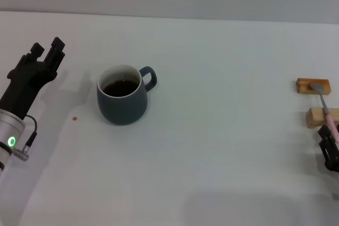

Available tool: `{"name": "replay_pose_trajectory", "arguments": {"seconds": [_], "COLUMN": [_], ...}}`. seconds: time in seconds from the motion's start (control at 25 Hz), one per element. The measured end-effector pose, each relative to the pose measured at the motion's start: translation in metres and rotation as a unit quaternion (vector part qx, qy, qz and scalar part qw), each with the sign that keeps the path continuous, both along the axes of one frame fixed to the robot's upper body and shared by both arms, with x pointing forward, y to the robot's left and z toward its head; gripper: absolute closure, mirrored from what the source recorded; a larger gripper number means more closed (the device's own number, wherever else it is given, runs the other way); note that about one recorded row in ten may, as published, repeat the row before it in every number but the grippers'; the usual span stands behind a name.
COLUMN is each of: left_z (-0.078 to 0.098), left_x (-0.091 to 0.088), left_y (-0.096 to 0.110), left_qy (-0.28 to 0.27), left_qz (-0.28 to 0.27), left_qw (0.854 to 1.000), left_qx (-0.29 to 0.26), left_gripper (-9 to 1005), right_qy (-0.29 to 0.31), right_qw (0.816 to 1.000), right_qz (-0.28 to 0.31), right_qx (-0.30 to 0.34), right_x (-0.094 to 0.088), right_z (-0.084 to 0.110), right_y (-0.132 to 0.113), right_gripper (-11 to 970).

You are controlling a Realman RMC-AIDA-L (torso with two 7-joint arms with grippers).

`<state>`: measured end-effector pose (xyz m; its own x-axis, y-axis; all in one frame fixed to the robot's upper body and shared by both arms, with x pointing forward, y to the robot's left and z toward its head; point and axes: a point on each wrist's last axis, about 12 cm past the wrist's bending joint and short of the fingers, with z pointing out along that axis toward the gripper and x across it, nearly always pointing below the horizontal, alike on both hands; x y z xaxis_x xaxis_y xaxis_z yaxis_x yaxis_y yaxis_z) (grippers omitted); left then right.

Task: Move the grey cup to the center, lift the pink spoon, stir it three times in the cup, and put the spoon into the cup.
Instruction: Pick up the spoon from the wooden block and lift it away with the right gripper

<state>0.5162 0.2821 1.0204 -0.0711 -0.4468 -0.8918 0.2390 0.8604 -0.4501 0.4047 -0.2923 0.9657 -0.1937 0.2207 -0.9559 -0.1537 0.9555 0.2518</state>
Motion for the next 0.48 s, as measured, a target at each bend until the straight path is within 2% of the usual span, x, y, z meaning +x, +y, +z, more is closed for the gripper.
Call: {"name": "replay_pose_trajectory", "arguments": {"seconds": [0.4, 0.48], "left_z": [-0.0003, -0.0003], "left_x": [-0.0004, -0.0004], "left_y": [-0.0003, -0.0003], "left_qy": [0.001, 0.001], "left_qz": [-0.001, -0.001], "left_qw": [1.0, 1.0], "left_qx": [0.0, 0.0], "left_gripper": [378, 378], "right_qy": [0.004, 0.004], "right_qw": [1.0, 1.0], "right_qz": [-0.001, -0.002], "right_qx": [-0.001, -0.001], "right_x": [-0.0005, -0.0008], "right_z": [-0.001, -0.0011], "right_y": [-0.0003, -0.0006], "right_gripper": [657, 657]}}
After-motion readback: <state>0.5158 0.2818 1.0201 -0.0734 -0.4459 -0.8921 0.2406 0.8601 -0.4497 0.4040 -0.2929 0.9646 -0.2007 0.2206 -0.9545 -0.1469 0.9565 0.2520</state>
